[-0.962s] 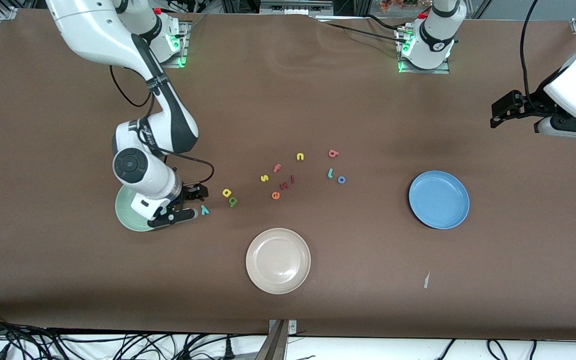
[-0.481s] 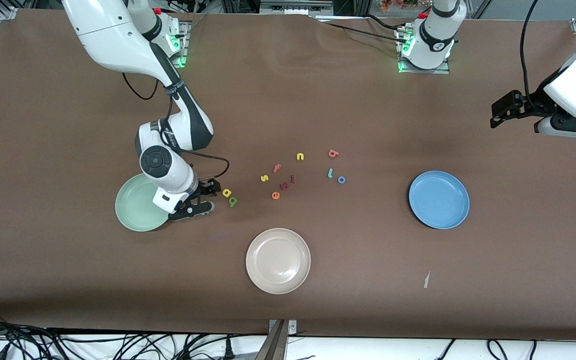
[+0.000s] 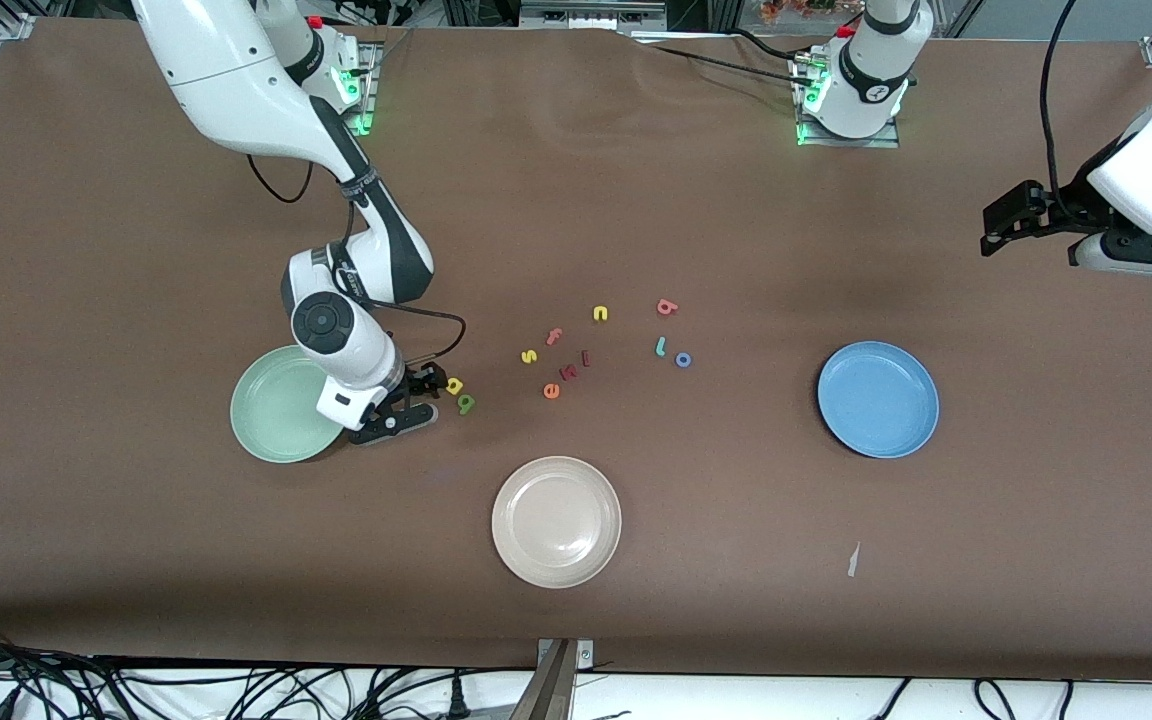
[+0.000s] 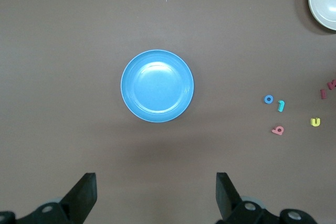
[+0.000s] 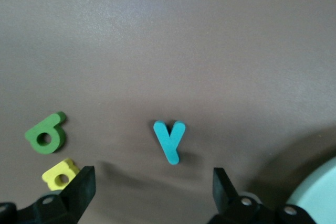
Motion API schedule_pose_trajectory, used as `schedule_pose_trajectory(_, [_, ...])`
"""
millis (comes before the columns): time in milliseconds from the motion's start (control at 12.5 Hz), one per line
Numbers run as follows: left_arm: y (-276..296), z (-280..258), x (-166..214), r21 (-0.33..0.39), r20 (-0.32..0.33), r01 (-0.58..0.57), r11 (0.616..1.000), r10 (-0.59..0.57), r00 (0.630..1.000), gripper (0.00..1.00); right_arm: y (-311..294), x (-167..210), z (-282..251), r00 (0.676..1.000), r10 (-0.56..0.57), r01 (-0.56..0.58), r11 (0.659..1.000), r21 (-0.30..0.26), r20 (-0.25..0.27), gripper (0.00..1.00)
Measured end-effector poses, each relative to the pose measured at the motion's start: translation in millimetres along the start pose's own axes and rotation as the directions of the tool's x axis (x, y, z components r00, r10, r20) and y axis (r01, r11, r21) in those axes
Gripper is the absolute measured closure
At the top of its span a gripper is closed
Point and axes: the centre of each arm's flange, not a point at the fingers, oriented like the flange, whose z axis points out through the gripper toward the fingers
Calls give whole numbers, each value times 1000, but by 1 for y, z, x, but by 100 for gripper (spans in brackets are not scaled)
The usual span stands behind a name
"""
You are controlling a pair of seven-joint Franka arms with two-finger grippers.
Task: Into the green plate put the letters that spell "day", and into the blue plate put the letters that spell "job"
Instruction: 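Reach the right gripper to the cyan Y and grasp it, then drop the Y on the green plate while the left gripper reaches letters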
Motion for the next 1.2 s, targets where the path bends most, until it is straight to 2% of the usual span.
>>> schedule_pose_trajectory(80, [0, 0, 0, 0, 0, 0, 1000, 0, 1000, 0, 0, 0, 2, 1000, -11, 11, 1000, -8, -2, 4])
schedule_pose_trajectory(160, [1, 0, 0, 0, 0, -1, 1000, 1, 1000, 0, 0, 0, 4, 1000, -17, 17, 1000, -13, -5, 15])
schedule_pose_trajectory(241, [2, 0, 0, 0, 4, -3, 1000, 3, 1000, 0, 0, 0, 5, 1000, -20, 20, 1000, -15, -9, 15])
schedule_pose_trajectory(321, [4, 1, -1, 0, 14, -8, 1000, 8, 1000, 0, 0, 0, 5, 1000, -21, 21, 1000, -15, -11, 23])
schedule_pose_trajectory(401, [6, 2, -2, 0, 21, -12, 1000, 12, 1000, 0, 0, 1, 5, 1000, -22, 22, 1000, -15, -12, 27])
schedule_pose_trajectory(1203, [9, 3, -3, 0, 27, -17, 1000, 17, 999, 0, 6, 6, 2, 999, -19, 18, 1000, -22, -38, 39])
